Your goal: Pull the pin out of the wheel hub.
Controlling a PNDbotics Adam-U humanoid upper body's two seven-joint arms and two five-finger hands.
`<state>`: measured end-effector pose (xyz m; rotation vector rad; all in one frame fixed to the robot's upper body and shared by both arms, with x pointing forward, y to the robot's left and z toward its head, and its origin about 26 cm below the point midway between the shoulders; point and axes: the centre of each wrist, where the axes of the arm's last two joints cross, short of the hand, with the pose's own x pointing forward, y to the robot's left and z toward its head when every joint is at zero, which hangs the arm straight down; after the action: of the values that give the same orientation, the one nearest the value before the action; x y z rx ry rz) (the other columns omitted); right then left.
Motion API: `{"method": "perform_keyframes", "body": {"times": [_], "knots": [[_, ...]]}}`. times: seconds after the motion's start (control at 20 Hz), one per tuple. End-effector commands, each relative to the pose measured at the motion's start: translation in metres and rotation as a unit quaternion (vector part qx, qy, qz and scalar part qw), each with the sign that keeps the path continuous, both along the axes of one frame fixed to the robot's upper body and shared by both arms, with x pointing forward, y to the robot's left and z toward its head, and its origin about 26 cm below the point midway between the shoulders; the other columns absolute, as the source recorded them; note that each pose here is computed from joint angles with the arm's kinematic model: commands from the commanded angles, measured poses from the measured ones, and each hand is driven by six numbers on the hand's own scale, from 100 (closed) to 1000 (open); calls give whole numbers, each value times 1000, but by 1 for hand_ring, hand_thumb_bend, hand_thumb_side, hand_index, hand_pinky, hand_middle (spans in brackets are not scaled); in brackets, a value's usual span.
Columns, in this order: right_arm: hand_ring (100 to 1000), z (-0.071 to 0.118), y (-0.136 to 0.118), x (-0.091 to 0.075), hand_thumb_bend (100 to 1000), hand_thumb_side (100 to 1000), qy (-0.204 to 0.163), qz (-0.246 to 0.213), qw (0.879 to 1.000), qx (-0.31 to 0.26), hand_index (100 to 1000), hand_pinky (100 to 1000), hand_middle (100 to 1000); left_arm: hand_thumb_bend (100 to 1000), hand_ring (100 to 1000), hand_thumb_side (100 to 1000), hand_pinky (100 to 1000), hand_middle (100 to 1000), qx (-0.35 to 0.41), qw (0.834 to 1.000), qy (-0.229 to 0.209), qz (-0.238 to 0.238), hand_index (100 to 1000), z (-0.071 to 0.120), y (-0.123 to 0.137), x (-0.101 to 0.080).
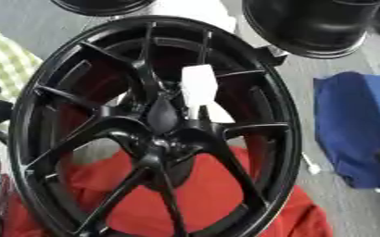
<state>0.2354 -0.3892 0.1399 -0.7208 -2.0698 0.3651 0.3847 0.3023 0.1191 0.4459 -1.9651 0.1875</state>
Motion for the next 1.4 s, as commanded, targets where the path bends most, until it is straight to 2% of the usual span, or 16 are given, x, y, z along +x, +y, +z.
{"method": "perform_keyframes", "body": {"times": [0.05, 0.25, 0.4, 0.65, 0.8, 0.85, 0.9, 1.15, 1.25, 1.4], "knots": [[804, 35, -3, 1, 700, 250, -10, 22, 997, -76, 773, 706, 692, 100, 521, 900, 668, 481, 16, 1000, -19, 13, 745, 12, 12, -4], [805, 64, 2, 14, 703, 272, -6, 36, 988, -152, 777, 730, 703, 100, 521, 901, 669, 481, 19, 999, -15, 25, 745, 8, 18, -8], [805, 82, 12, 23, 700, 273, 3, 50, 976, -210, 777, 741, 705, 100, 520, 901, 669, 479, 19, 999, -11, 28, 744, 5, 20, -10], [816, 115, 30, 36, 688, 276, 5, 76, 946, -316, 783, 778, 724, 100, 520, 900, 668, 478, 22, 999, -5, 27, 744, 0, 19, -11], [821, 139, 37, 39, 687, 274, 3, 90, 929, -359, 786, 786, 732, 100, 520, 900, 668, 478, 25, 999, -1, 24, 745, -3, 18, -11], [822, 148, 39, 40, 618, 280, 3, 94, 925, -369, 786, 787, 733, 100, 520, 900, 668, 478, 26, 999, 0, 22, 745, -4, 17, -11], [823, 156, 41, 40, 686, 272, 4, 96, 921, -377, 786, 788, 734, 100, 520, 901, 668, 478, 26, 999, 2, 21, 745, -4, 16, -11], [824, 176, 53, 48, 684, 268, 7, 108, 924, -367, 784, 792, 739, 100, 520, 898, 668, 478, 31, 999, 13, 14, 745, -10, 14, -12], [826, 181, 61, 52, 686, 294, 0, 121, 922, -367, 785, 794, 745, 100, 520, 898, 668, 478, 34, 999, 16, 14, 745, -13, 15, -12], [826, 186, 75, 59, 684, 269, -11, 145, 916, -373, 786, 792, 748, 100, 520, 896, 669, 478, 36, 999, 21, 14, 745, -16, 15, -13]]}}
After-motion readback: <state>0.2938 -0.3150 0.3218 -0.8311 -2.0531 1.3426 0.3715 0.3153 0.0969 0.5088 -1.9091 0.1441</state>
